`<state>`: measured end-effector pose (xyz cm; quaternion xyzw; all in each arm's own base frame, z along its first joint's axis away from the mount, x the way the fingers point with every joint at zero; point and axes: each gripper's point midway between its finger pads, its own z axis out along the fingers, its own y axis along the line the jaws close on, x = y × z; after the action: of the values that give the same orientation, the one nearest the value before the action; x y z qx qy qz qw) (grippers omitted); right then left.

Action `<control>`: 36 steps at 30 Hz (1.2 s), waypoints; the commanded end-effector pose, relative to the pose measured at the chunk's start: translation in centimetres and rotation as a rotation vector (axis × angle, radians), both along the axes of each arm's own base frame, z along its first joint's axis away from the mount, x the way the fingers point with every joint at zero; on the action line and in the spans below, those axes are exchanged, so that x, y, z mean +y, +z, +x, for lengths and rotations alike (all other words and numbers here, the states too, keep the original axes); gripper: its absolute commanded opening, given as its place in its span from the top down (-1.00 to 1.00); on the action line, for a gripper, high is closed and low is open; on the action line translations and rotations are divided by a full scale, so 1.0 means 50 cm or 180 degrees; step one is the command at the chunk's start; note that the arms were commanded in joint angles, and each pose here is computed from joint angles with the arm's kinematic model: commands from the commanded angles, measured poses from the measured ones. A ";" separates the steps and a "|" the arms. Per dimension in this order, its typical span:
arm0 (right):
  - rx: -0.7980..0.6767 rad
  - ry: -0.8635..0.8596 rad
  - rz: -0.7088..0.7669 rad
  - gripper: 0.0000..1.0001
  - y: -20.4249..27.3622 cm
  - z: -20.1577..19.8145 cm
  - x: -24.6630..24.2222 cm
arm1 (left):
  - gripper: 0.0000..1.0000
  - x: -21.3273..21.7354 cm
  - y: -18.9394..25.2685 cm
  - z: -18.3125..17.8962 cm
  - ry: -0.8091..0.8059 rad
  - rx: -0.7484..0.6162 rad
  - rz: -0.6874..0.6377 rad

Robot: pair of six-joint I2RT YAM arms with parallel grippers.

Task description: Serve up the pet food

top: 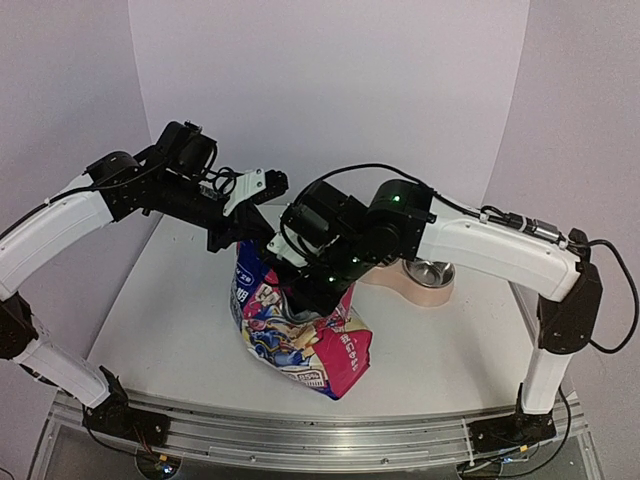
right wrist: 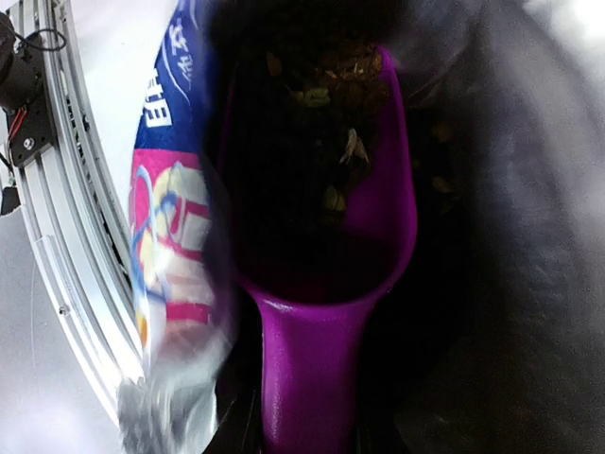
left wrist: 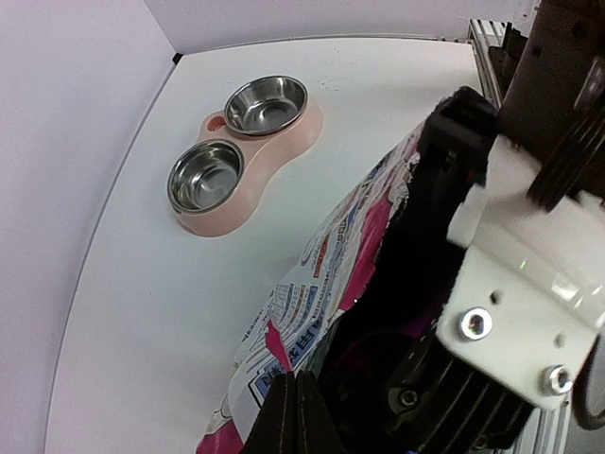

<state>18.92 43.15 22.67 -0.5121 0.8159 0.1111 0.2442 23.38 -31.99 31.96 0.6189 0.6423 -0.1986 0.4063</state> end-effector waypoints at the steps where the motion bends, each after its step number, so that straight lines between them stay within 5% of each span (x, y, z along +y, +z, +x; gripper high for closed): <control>1: -0.0603 -0.0147 0.0314 1.00 0.133 0.050 0.009 | 1.00 0.008 0.006 0.000 0.0074 0.0088 0.0021; 17: -0.0319 -0.0461 0.0450 1.00 0.150 0.019 -0.065 | 1.00 0.025 0.008 0.012 0.0221 -0.0078 0.0032; 36: -0.0436 -0.0229 0.0440 1.00 0.186 -0.033 -0.100 | 1.00 0.031 0.010 0.020 0.0242 -0.0205 0.0090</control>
<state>17.55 39.72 27.66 -0.4856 0.8194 0.0986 0.2882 24.34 -31.54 31.83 0.6114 0.6505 -0.1725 0.4164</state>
